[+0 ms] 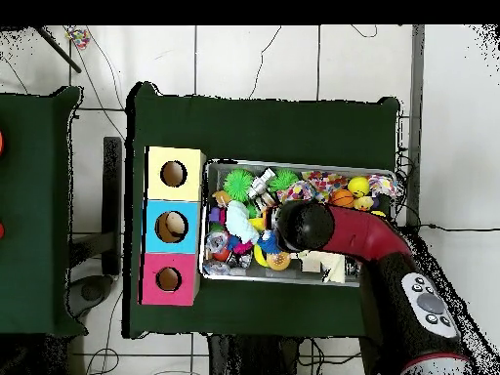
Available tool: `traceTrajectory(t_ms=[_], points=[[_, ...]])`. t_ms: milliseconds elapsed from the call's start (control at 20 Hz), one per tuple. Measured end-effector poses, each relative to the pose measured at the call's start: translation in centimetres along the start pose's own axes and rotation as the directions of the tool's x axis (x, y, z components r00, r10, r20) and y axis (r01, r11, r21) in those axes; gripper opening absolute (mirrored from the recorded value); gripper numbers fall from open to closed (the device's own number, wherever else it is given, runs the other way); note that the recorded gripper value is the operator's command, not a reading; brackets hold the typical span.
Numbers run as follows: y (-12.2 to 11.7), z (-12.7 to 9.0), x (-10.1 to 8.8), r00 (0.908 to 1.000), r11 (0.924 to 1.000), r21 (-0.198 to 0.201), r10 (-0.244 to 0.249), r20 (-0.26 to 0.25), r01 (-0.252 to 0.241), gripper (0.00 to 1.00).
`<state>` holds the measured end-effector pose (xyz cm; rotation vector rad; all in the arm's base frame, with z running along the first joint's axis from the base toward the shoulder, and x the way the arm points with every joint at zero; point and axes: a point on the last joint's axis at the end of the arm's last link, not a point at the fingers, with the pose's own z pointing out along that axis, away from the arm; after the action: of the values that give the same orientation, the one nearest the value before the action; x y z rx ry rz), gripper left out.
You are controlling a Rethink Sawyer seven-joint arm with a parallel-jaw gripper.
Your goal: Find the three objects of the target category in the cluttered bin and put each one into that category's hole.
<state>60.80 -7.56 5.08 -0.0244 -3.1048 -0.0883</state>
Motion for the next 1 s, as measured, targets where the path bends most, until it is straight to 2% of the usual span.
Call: traceTrajectory(t_ms=[250, 450, 750, 1000], points=[[1.6, 0.4, 0.3, 0.9995, 0.9994, 0.016, -0.029, -0.009, 0.029, 1.0], [2.4, 1.3, 0.4, 0.9992, 0.9989, 0.023, -0.041, 0.004, 0.041, 1.0], [2.0, 3.0, 0.8, 0.9996, 0.9995, 0.012, -0.03, 0.005, 0.03, 1.0], [1.1, 3.5, 1.2, 0.9999, 0.9999, 0.006, -0.012, -0.005, 0.012, 1.0]])
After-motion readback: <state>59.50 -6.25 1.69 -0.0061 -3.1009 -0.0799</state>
